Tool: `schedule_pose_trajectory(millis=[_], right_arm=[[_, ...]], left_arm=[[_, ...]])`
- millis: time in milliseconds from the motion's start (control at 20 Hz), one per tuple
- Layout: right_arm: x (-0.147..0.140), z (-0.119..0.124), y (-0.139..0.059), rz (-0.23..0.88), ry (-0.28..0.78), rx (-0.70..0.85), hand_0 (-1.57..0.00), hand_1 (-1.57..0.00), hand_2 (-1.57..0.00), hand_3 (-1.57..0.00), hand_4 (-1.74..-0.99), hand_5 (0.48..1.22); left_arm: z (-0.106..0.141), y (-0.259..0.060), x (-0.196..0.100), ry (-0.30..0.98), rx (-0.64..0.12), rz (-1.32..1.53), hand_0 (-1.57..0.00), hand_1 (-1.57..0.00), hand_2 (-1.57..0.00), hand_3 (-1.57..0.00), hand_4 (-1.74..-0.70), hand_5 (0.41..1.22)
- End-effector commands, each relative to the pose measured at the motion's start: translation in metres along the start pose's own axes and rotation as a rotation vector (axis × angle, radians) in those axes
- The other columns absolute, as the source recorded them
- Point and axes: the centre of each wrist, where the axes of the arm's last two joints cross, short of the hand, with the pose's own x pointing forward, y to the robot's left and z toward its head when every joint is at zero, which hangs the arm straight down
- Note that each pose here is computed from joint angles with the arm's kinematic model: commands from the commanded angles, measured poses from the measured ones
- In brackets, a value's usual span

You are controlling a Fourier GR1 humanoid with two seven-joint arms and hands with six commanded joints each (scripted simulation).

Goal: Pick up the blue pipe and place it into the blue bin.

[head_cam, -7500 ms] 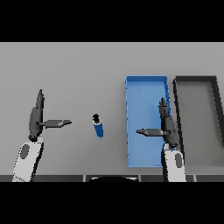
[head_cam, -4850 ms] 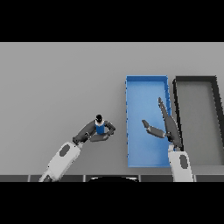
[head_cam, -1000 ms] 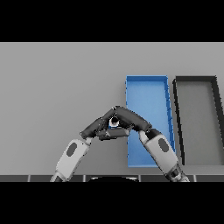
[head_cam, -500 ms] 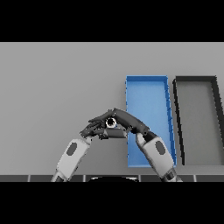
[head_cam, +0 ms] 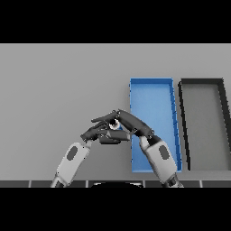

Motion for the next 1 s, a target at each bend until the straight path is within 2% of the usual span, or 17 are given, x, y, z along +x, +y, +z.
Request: schedule_pose_trajectory(millis=[0,150,300,550,700,850,950], right_arm=[[0.000,-0.002,0.003,0.003,-0.008,-0.003,-1.57,-1.57,-1.57,-1.57,-1.499,1.218],[0.002,-0.004,0.005,0.010,0.000,-0.007,-1.57,-1.57,-1.57,-1.57,-1.499,1.220],[0.001,0.000,0.004,-0.003,-0.015,-0.019,-1.57,-1.57,-1.57,-1.57,-1.498,1.220],[0.025,-0.008,-0.013,-0.078,-0.023,-0.033,-1.57,-1.57,-1.57,-1.57,-1.495,1.221],[0.052,-0.007,-0.028,-0.147,-0.085,-0.060,-1.57,-1.57,-1.57,-1.57,-1.494,1.221],[0.076,-0.015,-0.055,-0.179,-0.144,-0.094,-1.57,-1.57,-1.57,-1.57,-1.496,1.221],[0.097,-0.013,-0.073,-0.169,-0.210,-0.170,-1.57,-1.57,-1.57,-1.57,-1.497,1.221]], left_arm=[[-0.001,0.001,-0.002,0.032,0.004,0.003,-0.16,-0.15,-0.14,-0.11,-1.01,0.785],[-0.001,-0.001,-0.006,0.040,0.018,0.027,-0.08,-0.07,-0.07,-0.06,-0.97,0.642],[0.002,-0.005,-0.008,0.058,0.036,0.042,-0.04,-0.04,-0.04,-0.03,-0.97,0.557],[0.001,-0.005,-0.010,0.099,0.046,0.030,-0.01,-0.01,-0.01,-0.01,-0.97,0.501],[-0.001,-0.006,-0.008,0.104,0.041,0.030,-0.01,-0.01,-0.01,0.00,-0.97,0.485],[0.000,-0.006,-0.006,0.108,0.046,0.029,0.00,0.00,0.00,0.00,-0.96,0.475],[0.003,0.000,-0.007,0.106,0.048,0.020,0.00,0.00,0.00,0.00,-0.95,0.473]])
